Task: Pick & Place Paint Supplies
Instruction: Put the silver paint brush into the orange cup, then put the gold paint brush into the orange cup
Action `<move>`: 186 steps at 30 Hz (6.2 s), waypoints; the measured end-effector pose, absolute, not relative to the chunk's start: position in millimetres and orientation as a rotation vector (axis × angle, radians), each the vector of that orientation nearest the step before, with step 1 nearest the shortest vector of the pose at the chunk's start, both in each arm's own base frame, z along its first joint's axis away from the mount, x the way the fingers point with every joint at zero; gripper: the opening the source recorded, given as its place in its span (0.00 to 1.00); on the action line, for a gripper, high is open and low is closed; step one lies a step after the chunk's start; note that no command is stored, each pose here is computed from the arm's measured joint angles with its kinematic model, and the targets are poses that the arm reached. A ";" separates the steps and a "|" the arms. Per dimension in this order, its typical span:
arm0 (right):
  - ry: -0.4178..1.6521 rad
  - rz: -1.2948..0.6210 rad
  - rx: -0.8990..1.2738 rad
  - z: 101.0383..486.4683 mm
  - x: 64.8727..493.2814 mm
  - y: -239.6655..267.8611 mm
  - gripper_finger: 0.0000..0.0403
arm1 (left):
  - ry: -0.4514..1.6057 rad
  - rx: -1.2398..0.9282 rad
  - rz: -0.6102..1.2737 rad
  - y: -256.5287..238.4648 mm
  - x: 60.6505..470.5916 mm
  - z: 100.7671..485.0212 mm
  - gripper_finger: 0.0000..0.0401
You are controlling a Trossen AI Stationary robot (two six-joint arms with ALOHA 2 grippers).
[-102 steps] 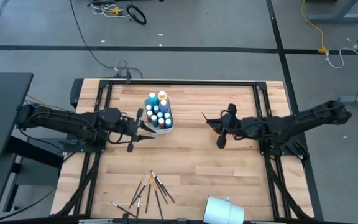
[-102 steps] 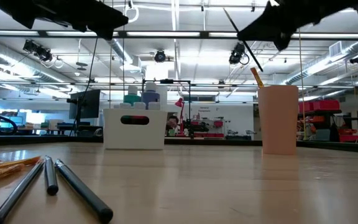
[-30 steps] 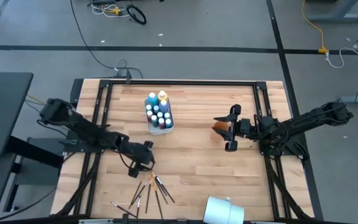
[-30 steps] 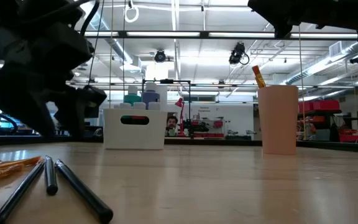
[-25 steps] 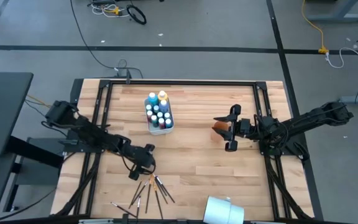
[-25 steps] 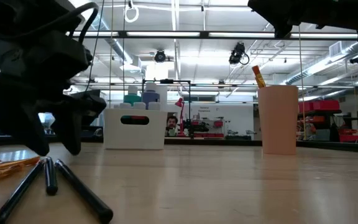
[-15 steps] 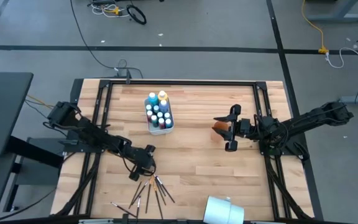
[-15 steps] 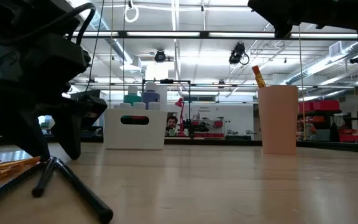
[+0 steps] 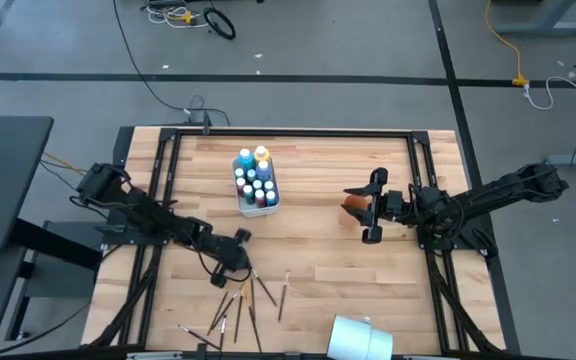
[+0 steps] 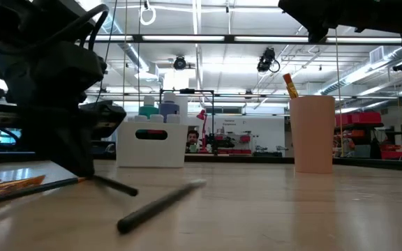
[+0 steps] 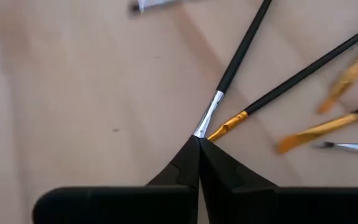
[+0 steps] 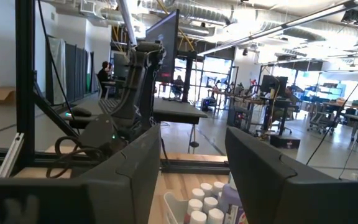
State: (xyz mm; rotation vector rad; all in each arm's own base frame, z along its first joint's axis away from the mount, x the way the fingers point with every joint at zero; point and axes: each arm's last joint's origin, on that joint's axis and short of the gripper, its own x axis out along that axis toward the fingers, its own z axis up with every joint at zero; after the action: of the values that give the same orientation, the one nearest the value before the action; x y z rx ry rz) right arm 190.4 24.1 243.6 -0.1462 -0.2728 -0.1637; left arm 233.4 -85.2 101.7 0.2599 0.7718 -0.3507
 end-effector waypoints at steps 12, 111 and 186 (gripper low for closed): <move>-0.273 -0.164 -0.146 243.6 190.4 24.1 0.46 | 0.689 0.374 -0.280 -74.9 236.9 114.9 0.01; 0.832 0.085 0.364 232.4 406.6 -5.1 0.01 | 0.559 0.483 0.104 -46.0 229.6 164.1 0.07; -0.265 -0.293 -0.309 250.4 192.9 19.9 0.30 | 0.632 0.028 0.092 -57.9 253.0 210.3 0.20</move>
State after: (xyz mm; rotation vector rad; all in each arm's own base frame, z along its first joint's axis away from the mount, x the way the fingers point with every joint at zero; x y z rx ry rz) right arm 192.9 19.9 250.4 -0.3095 -0.2654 -0.2926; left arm 253.0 -57.9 210.3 0.0284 0.6316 0.0923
